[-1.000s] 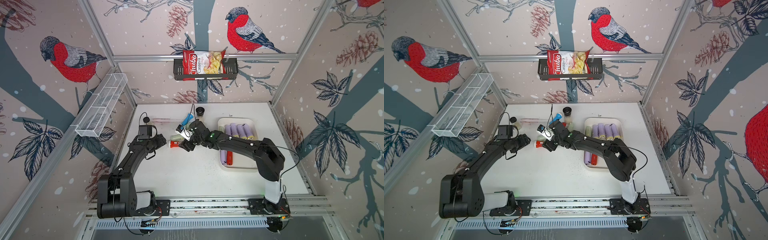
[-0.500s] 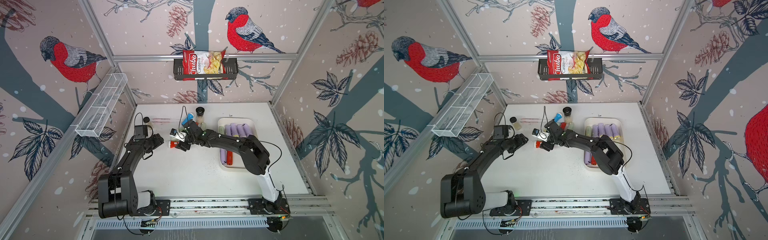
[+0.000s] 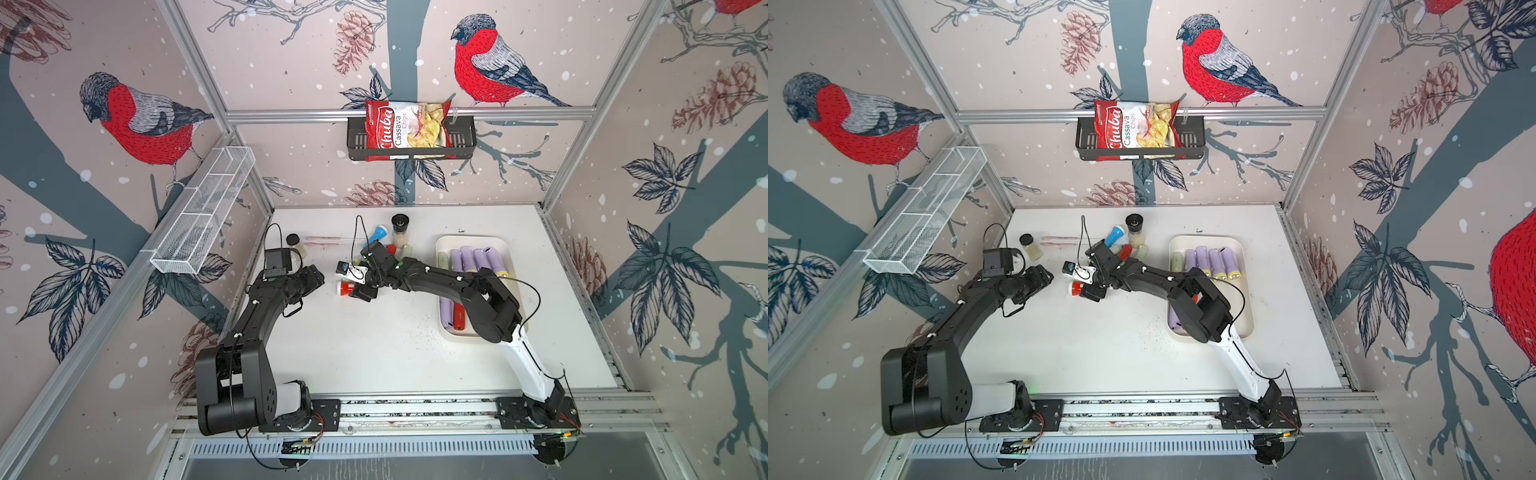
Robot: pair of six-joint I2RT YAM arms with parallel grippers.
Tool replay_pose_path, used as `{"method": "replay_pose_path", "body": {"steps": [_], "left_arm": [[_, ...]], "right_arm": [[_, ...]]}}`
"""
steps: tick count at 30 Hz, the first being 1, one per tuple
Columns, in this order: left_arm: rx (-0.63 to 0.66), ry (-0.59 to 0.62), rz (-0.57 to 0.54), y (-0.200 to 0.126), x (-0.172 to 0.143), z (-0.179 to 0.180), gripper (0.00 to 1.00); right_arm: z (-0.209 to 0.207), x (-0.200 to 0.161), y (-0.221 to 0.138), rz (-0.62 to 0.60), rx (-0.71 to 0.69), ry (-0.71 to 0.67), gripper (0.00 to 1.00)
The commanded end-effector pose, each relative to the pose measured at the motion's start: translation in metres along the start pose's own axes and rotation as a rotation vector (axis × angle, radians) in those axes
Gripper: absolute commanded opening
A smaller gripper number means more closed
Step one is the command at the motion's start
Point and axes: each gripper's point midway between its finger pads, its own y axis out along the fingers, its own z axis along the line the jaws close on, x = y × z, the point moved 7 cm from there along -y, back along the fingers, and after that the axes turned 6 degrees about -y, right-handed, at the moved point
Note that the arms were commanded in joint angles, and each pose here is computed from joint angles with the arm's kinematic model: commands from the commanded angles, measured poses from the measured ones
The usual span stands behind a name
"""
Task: Put the flashlights into the storage boxes
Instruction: Pick up the flashlight from the center of the board.
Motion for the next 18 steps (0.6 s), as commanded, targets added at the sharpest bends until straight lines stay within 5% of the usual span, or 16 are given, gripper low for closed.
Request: {"method": "replay_pose_path", "body": {"steps": [1,18], "left_arm": [[-0.009,0.016,0.004,-0.001,0.001,-0.001,0.74],[-0.014,0.025,0.007,-0.002,0.002,-0.002,0.73]], "right_arm": [[-0.002,-0.003,0.005,0.012,0.004,-0.017,0.74],[0.005,-0.018,0.032,0.094,0.059,-0.045,0.59]]}}
